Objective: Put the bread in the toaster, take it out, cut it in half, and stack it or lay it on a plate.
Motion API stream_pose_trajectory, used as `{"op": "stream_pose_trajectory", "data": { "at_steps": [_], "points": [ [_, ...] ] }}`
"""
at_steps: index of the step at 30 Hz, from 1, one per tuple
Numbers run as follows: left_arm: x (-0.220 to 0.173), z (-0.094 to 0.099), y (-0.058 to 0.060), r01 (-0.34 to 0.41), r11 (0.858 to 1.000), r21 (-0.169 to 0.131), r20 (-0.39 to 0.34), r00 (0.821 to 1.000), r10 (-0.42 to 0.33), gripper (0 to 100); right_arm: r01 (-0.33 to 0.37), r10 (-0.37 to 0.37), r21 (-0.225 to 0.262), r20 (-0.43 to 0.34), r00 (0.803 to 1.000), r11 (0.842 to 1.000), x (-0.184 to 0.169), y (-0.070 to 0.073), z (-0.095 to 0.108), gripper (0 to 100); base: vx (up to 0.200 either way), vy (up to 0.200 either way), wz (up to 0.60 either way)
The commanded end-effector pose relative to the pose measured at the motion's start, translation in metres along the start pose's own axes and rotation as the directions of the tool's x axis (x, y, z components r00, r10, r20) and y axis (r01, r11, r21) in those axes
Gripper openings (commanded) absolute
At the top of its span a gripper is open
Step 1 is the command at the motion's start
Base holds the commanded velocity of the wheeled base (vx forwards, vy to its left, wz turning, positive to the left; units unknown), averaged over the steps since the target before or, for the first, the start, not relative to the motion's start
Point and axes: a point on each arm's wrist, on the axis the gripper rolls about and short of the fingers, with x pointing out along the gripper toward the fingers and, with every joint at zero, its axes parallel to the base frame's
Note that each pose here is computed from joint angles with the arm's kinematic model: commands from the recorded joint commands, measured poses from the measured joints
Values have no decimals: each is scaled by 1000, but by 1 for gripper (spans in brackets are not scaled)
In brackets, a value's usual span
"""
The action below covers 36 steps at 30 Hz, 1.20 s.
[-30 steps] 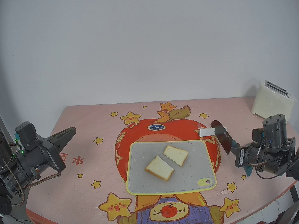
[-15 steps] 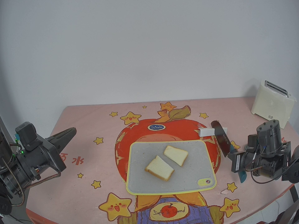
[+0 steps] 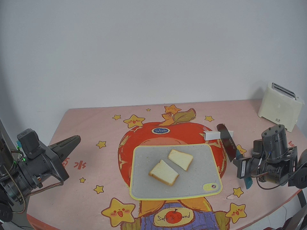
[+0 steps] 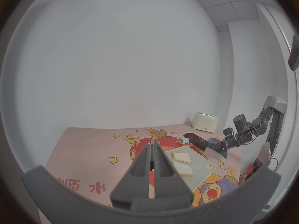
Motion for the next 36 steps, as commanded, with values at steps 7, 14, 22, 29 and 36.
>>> {"op": "stream_pose_trajectory", "data": {
  "at_steps": [7,14,22,29,36],
  "points": [
    [-1,-3,0,-1,1000,26,-11,1000,1,0,-10,10,4,15,1000,1000,-2,2,1,100,0,0,0],
    [-16,11,-2,-17,995,97,86,996,8,0,-33,31,24,89,996,999,-18,-2,12,100,0,0,0],
    [-100,1,9,-460,886,50,353,838,415,0,-95,78,65,222,972,993,-36,-2,32,100,0,0,0],
    [-175,-94,-2,-530,837,137,253,836,487,0,-110,88,59,292,952,992,-50,-6,38,100,0,0,0],
    [-171,-105,0,-488,860,149,125,872,473,0,-127,97,69,341,935,989,-65,-13,42,100,0,0,0]
  ]
}}
